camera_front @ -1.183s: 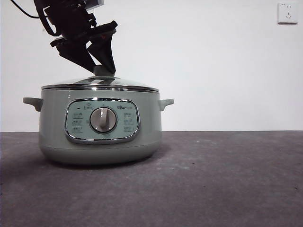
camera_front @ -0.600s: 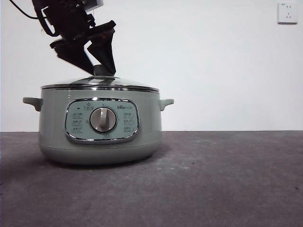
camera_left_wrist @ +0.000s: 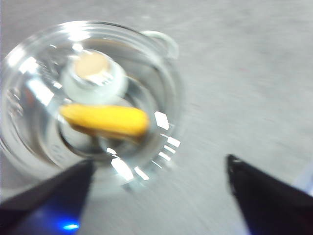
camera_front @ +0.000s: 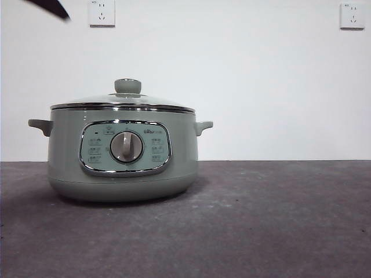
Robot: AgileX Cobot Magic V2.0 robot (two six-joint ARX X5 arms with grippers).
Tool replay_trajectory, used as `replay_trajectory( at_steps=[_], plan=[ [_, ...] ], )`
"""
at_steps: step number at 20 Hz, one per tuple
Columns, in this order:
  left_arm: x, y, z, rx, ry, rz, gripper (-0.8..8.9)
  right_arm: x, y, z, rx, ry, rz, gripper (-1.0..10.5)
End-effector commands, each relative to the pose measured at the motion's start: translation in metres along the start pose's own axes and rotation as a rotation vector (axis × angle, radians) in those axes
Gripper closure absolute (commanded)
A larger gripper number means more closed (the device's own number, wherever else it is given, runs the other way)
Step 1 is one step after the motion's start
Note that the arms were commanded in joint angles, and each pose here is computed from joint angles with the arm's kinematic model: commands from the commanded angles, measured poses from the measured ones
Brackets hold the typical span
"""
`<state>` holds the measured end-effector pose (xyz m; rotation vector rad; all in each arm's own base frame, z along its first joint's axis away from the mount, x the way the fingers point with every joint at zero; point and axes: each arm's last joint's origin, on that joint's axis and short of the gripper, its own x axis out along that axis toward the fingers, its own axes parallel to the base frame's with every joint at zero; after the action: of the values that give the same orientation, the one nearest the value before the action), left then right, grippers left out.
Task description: Pick up the corn,open the lid,put the corn in the pot,close the lid
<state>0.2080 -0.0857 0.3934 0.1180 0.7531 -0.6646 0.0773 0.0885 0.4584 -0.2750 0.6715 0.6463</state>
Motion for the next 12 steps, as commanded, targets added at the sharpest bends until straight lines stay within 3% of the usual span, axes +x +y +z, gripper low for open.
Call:
replay_trajectory(
  at_steps=[1,4,12],
  plan=[
    [-0.026,-0.01,-0.012,-0.019,-0.025,-0.015,8.33,0.002,0.0,-0.003,-0.013,0.034,-0.003,6.1],
    [-0.059,-0.022,-0.027,-0.007,-0.066,-0.012,8.22,0.002,0.0,-0.003,-0.017,0.035,0.004,9.4],
    [-0.088,-0.033,-0.043,0.01,-0.12,-0.007,8.16,0.002,0.0,-0.003,-0.014,0.033,-0.016,9.5]
  ],
)
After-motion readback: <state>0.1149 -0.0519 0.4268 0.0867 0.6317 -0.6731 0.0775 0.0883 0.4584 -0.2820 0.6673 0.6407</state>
